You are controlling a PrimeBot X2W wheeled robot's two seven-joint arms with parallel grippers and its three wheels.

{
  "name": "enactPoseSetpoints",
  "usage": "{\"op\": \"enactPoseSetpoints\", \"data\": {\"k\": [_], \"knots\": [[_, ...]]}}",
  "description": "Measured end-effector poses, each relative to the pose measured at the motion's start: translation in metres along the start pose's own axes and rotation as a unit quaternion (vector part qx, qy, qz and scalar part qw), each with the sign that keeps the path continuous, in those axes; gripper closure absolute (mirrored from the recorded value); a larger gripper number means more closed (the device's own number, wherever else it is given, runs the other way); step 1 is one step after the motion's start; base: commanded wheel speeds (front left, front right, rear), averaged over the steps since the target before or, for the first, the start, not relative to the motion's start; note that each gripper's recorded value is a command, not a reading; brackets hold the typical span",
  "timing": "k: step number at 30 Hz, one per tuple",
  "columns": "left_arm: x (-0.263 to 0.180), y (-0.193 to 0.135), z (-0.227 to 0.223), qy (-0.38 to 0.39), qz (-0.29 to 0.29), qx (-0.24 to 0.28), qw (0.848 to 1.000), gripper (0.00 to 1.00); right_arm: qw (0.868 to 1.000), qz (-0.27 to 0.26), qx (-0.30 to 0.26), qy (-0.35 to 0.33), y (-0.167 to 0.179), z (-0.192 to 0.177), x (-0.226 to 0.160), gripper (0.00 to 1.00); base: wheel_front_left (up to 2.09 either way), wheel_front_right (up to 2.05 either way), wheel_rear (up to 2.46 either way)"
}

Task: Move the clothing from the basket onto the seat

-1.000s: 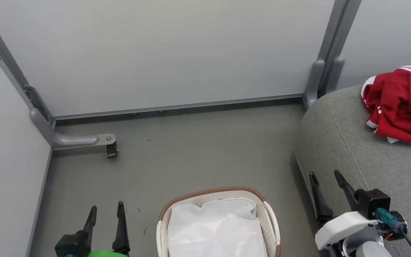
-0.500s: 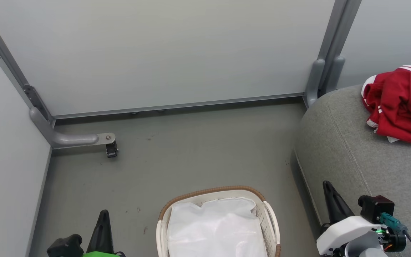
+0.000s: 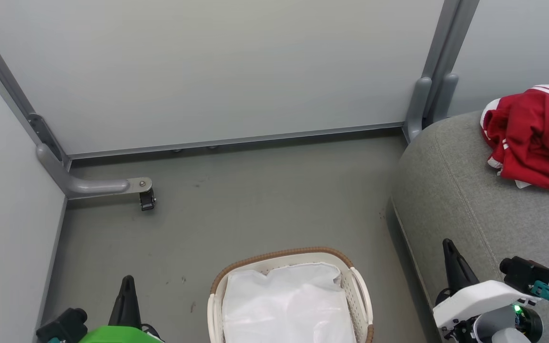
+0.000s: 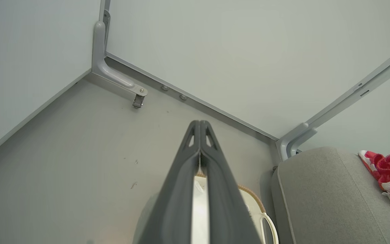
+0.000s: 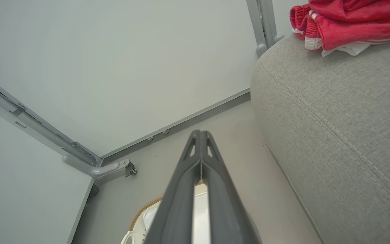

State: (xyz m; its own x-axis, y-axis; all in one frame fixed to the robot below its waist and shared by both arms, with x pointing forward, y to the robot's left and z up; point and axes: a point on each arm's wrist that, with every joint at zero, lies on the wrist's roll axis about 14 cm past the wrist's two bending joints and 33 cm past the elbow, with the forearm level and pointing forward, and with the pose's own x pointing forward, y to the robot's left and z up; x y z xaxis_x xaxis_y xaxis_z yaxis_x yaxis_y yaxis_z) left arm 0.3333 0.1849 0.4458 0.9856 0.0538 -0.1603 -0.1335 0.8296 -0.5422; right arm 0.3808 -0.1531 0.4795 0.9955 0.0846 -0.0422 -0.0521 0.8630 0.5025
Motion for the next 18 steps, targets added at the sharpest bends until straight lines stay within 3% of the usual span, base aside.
{"op": "enactPoseSetpoints", "data": {"k": [18], "knots": [[0.011,0.001,0.011,0.0,0.004,-0.123,0.992,1.0,0.991,-0.025,0.13,-0.004,-0.011,0.007,0.0,1.0,0.0,0.0,0.0]]}}
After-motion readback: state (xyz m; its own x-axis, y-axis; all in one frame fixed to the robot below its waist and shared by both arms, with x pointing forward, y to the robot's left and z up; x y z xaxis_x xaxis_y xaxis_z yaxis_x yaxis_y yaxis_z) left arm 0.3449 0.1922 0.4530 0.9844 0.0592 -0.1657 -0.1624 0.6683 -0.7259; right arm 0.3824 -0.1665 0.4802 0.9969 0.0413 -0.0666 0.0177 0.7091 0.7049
